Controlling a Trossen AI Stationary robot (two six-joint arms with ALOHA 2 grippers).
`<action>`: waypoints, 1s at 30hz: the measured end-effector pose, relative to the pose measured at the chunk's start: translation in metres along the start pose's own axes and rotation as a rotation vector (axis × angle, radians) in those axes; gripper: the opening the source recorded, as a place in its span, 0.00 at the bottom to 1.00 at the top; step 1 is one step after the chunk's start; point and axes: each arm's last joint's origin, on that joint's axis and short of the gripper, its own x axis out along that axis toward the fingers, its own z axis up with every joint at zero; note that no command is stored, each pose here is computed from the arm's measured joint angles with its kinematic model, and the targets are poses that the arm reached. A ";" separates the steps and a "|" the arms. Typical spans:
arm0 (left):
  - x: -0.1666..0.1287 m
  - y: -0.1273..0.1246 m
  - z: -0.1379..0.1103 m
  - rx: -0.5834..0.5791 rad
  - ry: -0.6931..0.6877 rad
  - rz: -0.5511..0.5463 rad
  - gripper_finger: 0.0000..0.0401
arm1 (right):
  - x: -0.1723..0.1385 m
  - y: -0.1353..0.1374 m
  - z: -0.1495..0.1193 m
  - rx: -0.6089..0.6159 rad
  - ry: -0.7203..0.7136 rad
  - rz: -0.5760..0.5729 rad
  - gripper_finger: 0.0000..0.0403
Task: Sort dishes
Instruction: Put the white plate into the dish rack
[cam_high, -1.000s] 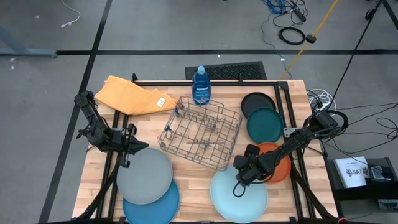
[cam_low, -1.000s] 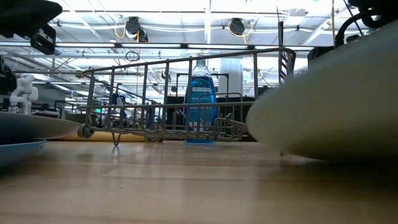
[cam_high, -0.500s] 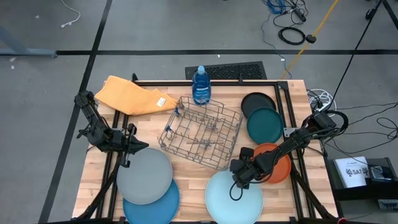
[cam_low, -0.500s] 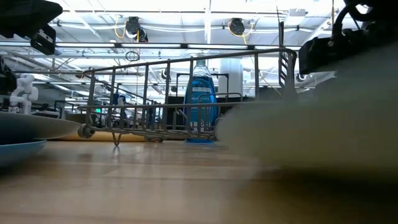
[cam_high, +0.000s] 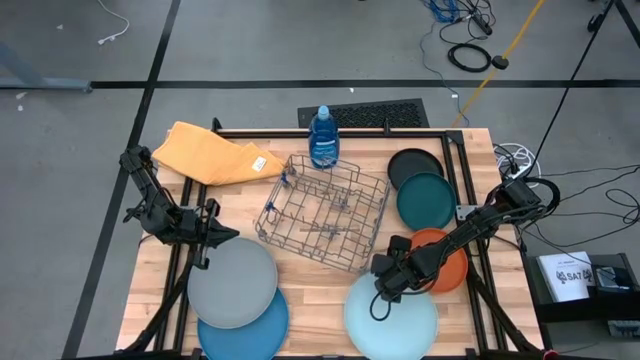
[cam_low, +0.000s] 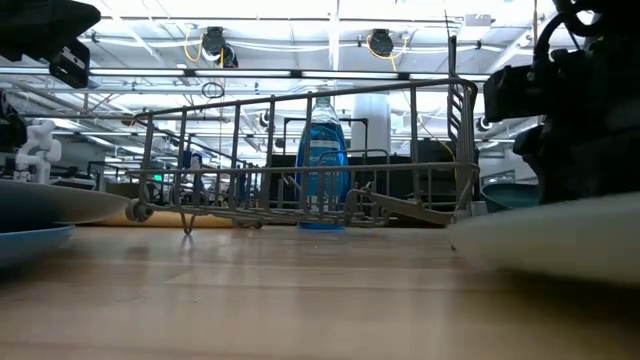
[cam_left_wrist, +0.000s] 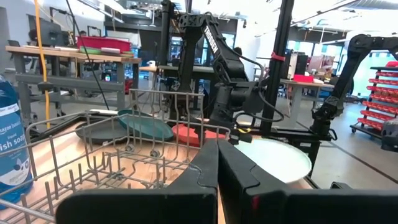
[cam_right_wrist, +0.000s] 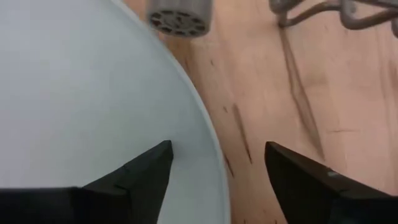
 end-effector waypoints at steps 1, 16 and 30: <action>0.000 0.000 0.000 0.000 0.000 0.000 0.00 | -0.001 0.001 0.001 0.000 -0.009 0.013 0.59; 0.000 0.000 0.000 0.016 -0.002 0.000 0.00 | -0.011 0.009 0.010 -0.075 0.023 0.060 0.60; 0.000 0.000 0.000 0.015 -0.002 0.000 0.00 | 0.001 0.014 0.009 -0.081 0.090 0.094 0.55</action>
